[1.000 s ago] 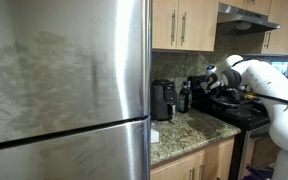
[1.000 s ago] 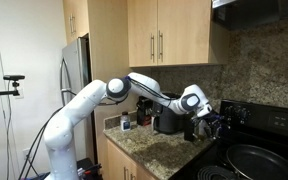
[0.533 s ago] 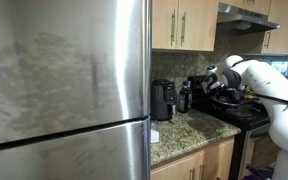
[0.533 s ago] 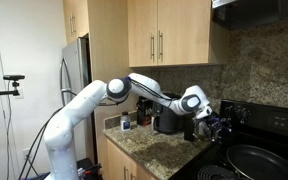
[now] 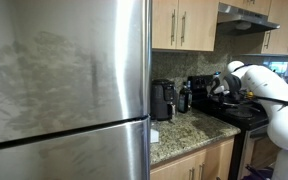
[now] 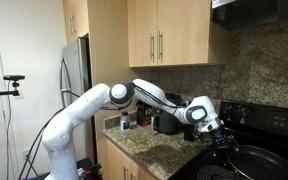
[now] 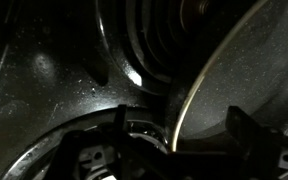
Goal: Turn the handle of the pan to the right
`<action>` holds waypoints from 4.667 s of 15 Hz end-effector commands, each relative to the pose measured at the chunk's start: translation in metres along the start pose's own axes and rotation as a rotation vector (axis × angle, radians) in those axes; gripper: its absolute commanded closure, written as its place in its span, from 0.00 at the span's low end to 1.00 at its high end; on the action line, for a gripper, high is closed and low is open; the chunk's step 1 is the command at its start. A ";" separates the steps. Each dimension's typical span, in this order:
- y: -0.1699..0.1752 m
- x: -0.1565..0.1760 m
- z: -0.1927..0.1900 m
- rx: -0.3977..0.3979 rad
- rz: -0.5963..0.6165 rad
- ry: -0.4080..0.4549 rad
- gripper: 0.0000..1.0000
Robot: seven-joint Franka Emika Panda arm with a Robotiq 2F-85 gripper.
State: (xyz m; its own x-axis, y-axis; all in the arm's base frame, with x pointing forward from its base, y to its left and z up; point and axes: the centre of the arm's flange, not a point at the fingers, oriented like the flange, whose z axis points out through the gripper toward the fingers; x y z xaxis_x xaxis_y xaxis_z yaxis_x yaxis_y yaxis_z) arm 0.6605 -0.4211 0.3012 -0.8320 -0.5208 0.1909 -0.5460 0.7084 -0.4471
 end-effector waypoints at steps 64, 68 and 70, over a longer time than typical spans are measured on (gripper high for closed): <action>0.023 0.007 -0.020 -0.158 -0.473 -0.056 0.50; 0.017 0.009 -0.042 -0.070 -0.446 -0.064 0.18; 0.013 0.012 -0.061 -0.042 -0.472 -0.077 0.02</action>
State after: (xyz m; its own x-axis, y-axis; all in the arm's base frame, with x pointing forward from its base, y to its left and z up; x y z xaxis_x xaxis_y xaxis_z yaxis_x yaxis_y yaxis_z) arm 0.6496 -0.3997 0.3265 -0.4992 -0.8159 0.2916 -0.8623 0.4349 -0.2593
